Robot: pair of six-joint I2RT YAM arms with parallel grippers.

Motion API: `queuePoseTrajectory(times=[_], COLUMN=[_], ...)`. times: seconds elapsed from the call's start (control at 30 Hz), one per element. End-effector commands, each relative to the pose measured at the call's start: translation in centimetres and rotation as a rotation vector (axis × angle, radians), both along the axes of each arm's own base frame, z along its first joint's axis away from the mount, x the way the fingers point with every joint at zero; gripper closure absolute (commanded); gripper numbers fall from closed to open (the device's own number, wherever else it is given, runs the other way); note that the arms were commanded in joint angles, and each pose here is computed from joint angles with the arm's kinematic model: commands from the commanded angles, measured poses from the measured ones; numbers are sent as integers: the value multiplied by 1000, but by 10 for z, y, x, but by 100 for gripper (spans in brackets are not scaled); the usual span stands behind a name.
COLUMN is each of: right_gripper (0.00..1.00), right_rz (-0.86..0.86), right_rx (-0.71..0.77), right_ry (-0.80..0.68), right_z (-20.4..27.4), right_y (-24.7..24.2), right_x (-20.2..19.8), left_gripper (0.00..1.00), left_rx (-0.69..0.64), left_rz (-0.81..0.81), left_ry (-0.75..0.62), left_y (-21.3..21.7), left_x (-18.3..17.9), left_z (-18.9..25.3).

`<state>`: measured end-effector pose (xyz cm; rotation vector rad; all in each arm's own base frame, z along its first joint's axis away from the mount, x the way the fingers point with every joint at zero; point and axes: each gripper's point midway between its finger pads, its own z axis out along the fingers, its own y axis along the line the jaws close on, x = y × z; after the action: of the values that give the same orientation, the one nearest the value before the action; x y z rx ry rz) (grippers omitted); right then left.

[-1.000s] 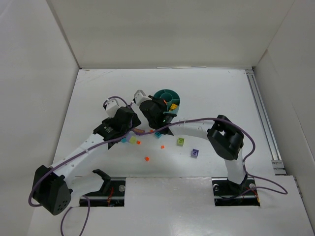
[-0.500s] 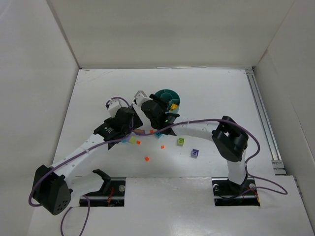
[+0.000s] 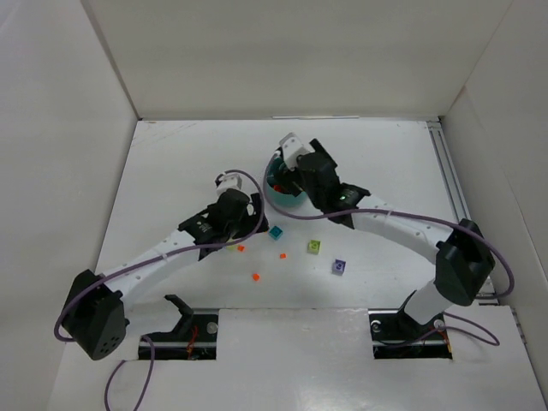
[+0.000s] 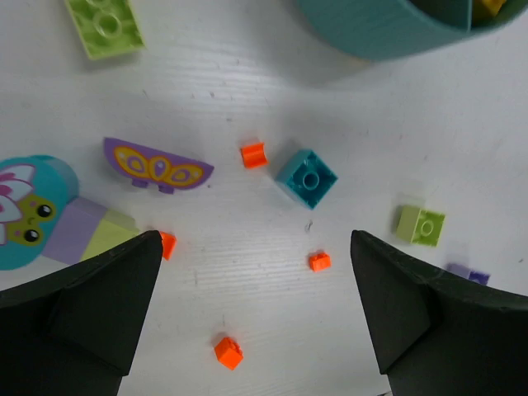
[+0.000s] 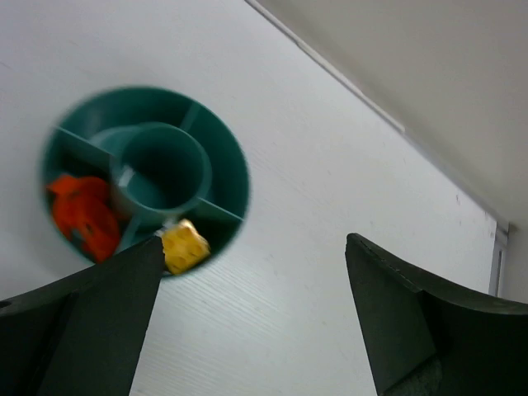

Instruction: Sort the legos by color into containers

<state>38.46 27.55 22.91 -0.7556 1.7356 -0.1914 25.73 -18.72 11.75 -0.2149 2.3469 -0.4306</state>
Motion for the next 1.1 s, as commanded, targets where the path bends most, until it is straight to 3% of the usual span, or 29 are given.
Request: queuePoseTrajectory(times=[0.0,0.2,0.5,0.6,0.8,1.07], right_gripper=[5,12,12,12,12,13], right_rz=[-13,-82,-144,-145,-155,-180], right_rx=[138,181,147,142,138,118], right_ry=[100,146,180,187,194,213], right_z=[-15,-34,-52,-56,-59,-68], right_y=[-40,-93,-121,-122,-125,-130], right_x=[4,0,-9,-10,-8,-5], left_gripper=[5,27,33,36,47,49], left_rx=[39,87,104,143,208,249], left_rz=[-51,-22,96,211,286,340], left_ry=[41,148,257,315,303,300], left_y=[-15,-17,3,16,21,32], left_x=[-14,-34,-58,-64,-52,-34], left_z=[-12,-43,-66,-82,-87,-91])
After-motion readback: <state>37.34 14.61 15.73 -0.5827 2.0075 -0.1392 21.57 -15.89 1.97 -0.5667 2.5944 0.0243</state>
